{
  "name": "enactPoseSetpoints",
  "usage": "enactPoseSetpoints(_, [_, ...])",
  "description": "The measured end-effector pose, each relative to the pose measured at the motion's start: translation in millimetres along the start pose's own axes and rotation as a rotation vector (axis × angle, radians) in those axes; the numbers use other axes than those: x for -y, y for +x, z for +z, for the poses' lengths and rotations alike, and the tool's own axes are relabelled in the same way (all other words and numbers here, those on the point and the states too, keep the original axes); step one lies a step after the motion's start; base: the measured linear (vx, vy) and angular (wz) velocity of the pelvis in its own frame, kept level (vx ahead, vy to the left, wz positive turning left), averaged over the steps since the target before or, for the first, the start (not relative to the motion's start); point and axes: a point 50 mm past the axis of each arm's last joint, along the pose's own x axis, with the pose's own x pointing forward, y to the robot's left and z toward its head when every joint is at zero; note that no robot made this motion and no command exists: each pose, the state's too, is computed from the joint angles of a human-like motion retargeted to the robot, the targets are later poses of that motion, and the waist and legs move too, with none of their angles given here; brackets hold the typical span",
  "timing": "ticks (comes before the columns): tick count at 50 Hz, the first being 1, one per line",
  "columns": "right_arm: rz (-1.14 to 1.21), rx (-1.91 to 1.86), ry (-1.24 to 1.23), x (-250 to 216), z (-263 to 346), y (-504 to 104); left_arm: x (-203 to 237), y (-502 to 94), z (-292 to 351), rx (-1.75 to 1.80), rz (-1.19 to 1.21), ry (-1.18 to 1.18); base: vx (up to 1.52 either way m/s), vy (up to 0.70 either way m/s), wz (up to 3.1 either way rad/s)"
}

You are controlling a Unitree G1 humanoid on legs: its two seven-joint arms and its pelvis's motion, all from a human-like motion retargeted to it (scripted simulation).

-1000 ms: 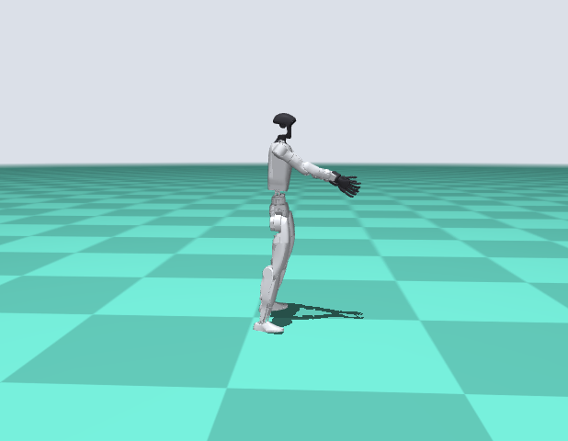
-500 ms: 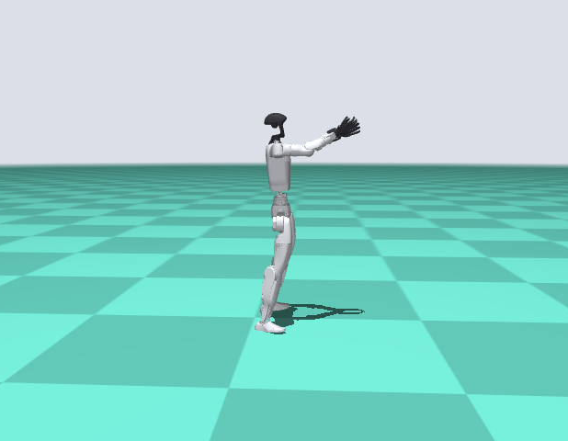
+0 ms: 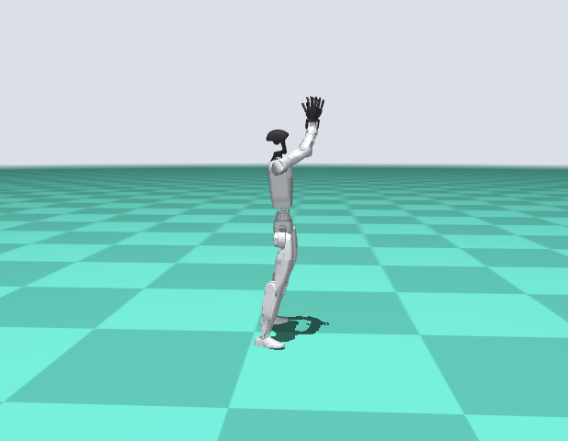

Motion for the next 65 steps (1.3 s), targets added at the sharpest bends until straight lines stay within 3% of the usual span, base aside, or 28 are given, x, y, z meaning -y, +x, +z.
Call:
enactPoseSetpoints(6, [-0.240,-0.593,-0.041,68,-133,-105,-4,-118,-149,-0.662,0.069,-0.124,-0.06,0.00,-0.02])
enactPoseSetpoints(10, [-0.500,-1.027,-0.051,103,-186,-200,2,-224,-202,-1.139,0.236,-0.253,-0.12,0.01,0.00])
enactPoseSetpoints(17, [-0.653,-1.366,-0.194,124,-205,-326,4,-358,-219,-1.528,0.383,-0.265,-0.14,0.01,-0.01])
enactPoseSetpoints(27, [-0.815,-1.635,-0.272,140,-191,-425,14,-456,-204,-1.833,0.488,-0.271,-0.04,0.01,0.18])
enactPoseSetpoints(30, [-0.727,-1.629,-0.241,134,-194,-418,7,-453,-208,-1.797,0.283,-0.155,0.07,-0.01,0.20])
enactPoseSetpoints(32, [-0.767,-1.559,-0.205,133,-199,-394,7,-424,-213,-1.736,0.436,-0.269,0.10,-0.02,0.09])
enactPoseSetpoints(39, [-0.471,-1.094,-0.083,105,-195,-230,-2,-252,-208,-1.201,0.289,-0.303,0.13,-0.03,-0.09])
enactPoseSetpoints(44, [-0.197,-0.564,0.009,57,-123,-101,-9,-112,-133,-0.613,0.135,-0.243,0.11,-0.02,-0.21])
enactPoseSetpoints(48, [0.009,-0.158,0.059,18,-42,-41,-8,-42,-45,-0.144,0.024,-0.132,0.10,-0.01,-0.15])
enactPoseSetpoints(52, [0.135,0.089,0.099,-6,19,-15,0,-12,23,0.150,-0.031,-0.043,0.08,-0.01,-0.06])
enactPoseSetpoints(56, [0.188,0.158,0.162,-15,43,-8,4,-4,51,0.267,-0.041,0.020,0.06,0.00,-0.01])
enactPoseSetpoints(60, [0.195,0.125,0.188,-11,36,-12,3,-9,44,0.266,-0.042,0.074,0.00,0.00,0.00])
enactPoseSetpoints(65, [0.212,-0.065,0.144,11,-11,-38,-7,-38,-14,0.067,-0.108,0.098,0.00,0.00,0.00])
